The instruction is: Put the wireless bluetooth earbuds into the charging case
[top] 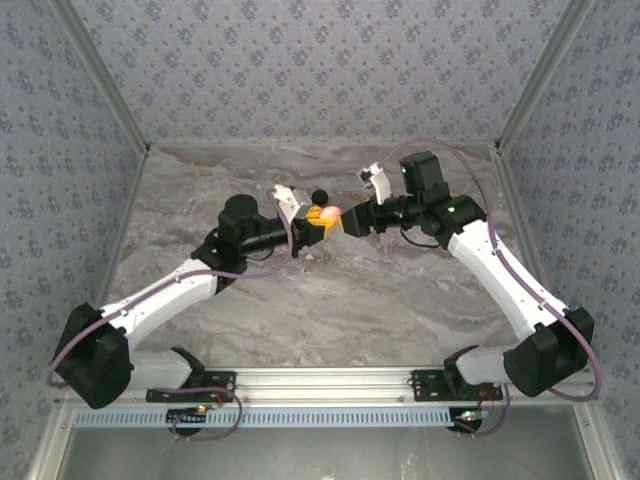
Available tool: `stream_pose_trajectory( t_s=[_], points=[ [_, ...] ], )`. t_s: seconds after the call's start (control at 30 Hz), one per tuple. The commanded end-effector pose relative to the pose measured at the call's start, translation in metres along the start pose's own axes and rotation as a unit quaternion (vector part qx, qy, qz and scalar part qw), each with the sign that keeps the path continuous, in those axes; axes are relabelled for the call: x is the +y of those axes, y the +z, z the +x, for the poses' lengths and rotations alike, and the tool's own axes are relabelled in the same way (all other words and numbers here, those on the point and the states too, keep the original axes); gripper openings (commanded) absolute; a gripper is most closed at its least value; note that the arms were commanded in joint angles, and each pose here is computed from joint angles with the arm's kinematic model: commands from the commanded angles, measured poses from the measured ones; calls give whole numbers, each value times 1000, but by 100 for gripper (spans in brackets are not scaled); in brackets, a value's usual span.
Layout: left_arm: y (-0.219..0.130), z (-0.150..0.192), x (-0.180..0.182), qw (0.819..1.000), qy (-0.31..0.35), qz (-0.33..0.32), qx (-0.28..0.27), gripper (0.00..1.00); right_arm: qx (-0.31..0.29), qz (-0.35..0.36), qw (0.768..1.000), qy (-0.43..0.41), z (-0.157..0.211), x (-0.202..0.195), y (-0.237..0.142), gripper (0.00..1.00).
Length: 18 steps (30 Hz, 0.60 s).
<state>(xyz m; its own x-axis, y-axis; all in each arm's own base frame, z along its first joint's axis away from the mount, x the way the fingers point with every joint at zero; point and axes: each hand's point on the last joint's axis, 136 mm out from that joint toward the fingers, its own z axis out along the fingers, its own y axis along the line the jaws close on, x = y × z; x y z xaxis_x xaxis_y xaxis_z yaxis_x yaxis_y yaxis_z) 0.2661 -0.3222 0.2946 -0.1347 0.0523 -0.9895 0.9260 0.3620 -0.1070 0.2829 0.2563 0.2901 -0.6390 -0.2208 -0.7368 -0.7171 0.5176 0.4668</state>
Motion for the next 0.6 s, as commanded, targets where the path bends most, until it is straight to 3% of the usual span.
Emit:
stream_pose_trajectory(
  t_s=[0.0, 0.57],
  points=[
    [-3, -8, -15, 999, 25, 27, -10, 13, -9, 10, 1000, -15, -10, 2, -5, 57],
    [0, 3, -19, 999, 26, 39, 7, 9, -18, 41, 999, -2, -15, -10, -8, 57]
  ],
)
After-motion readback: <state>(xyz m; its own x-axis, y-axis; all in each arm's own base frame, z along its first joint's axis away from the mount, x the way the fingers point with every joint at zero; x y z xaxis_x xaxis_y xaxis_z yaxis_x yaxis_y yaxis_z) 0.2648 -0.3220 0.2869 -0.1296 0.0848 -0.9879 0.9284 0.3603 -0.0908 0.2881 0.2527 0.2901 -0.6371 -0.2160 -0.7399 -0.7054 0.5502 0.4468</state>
